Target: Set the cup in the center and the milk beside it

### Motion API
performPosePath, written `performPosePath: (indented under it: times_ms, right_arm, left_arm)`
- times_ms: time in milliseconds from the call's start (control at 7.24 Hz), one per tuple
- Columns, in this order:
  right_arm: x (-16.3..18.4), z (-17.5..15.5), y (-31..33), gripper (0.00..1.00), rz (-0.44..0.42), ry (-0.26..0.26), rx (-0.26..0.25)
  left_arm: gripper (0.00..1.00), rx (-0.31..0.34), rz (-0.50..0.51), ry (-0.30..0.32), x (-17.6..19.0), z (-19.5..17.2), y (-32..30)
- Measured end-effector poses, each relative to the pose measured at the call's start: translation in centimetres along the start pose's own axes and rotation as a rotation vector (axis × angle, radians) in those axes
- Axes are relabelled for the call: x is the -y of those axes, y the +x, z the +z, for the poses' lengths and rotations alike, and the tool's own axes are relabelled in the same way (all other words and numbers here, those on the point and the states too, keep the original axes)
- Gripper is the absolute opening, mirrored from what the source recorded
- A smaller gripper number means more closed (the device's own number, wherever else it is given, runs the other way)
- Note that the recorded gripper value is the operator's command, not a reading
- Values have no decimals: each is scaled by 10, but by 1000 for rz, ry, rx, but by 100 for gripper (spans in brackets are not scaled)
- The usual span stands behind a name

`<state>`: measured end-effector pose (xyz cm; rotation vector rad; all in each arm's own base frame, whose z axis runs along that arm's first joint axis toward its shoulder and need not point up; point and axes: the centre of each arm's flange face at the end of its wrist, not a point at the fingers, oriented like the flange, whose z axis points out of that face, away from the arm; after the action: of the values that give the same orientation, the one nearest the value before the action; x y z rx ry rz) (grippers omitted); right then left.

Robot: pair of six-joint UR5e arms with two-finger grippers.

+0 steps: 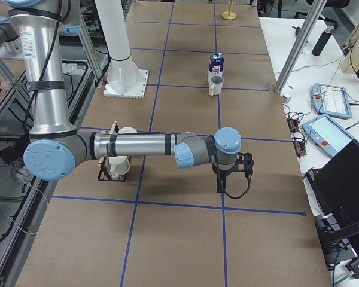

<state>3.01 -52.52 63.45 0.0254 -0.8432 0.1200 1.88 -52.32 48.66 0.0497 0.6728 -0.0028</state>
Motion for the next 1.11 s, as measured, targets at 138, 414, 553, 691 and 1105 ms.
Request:
performPosePath:
  times_ms: [138, 414, 553, 691, 1105]
  right_arm:
    - [-10, -2, 17, 100, 31, -12, -4]
    - [-19, -11, 26, 100, 80, -33, -13]
    - [-20, -20, 18, 100, 101, -47, -23]
    - [-22, -27, 11, 100, 114, -58, -30]
    - [-25, -29, 10, 100, 131, -68, -42]
  left_arm:
    - [99, 9, -43, -23, -8, 15, -31]
    - [99, -3, -69, -25, -16, 21, -87]
    - [99, -39, -47, -33, -19, 23, -108]
    - [99, -74, -36, -50, -23, 33, -126]
    - [99, -104, -27, -74, -28, 68, -159]
